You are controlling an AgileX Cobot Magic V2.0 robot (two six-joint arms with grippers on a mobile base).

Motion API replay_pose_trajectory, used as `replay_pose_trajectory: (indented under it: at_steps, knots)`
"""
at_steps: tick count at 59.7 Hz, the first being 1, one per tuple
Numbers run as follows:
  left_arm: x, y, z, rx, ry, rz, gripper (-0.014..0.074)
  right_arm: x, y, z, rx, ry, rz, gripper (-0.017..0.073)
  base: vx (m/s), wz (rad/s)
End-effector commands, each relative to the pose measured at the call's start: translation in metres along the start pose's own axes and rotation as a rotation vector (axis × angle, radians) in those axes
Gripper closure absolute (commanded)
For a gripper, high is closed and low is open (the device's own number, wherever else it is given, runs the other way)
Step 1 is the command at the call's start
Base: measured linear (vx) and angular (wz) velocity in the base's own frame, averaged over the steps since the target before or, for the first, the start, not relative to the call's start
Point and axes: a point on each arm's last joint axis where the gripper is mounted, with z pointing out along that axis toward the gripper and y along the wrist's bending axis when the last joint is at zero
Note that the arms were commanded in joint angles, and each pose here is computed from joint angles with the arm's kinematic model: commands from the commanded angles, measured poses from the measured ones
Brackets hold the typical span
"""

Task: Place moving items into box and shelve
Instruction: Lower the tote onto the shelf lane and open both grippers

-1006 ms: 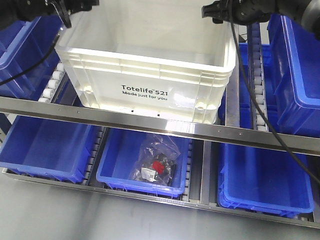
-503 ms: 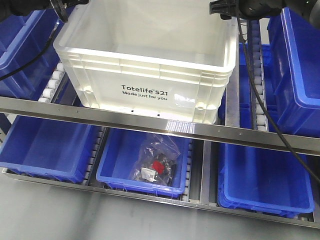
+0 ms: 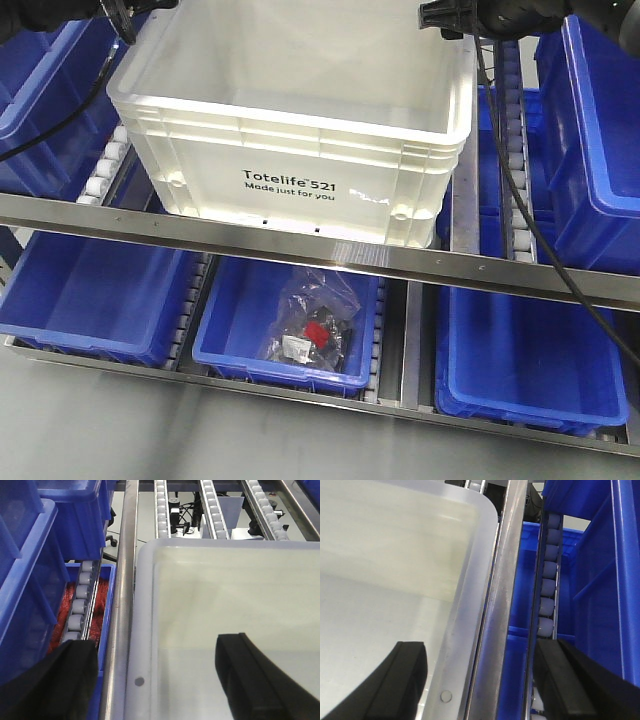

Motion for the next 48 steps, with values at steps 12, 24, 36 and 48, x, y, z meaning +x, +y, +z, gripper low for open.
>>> replay_pose_trajectory:
  at_steps: [12,24,36,48]
  knots:
    - [-0.0383,-0.0039,-0.0274,0.013,-0.171,-0.002,0.0004,-0.0261,-0.0094,-0.0336,-0.005,-0.147,0.003,0.0047,0.00,0.00]
    - [-0.0383,-0.0039,-0.0274,0.013,-0.171,-0.002,0.0004,-0.0261,-0.0094,-0.0336,-0.005,-0.147,0.003,0.0047,0.00,0.00]
    - [-0.0394,-0.0039,-0.0288,0.013,-0.175,-0.002,0.0004,-0.0261,-0.0094,-0.0336,-0.005,-0.147,0.003,0.0047,0.00,0.00]
    - [-0.0438,-0.0041,-0.0344,0.014,-0.188,-0.002,0.0004,-0.0261,-0.0094,-0.0336,-0.005,-0.147,0.003,0.0047,0.00,0.00]
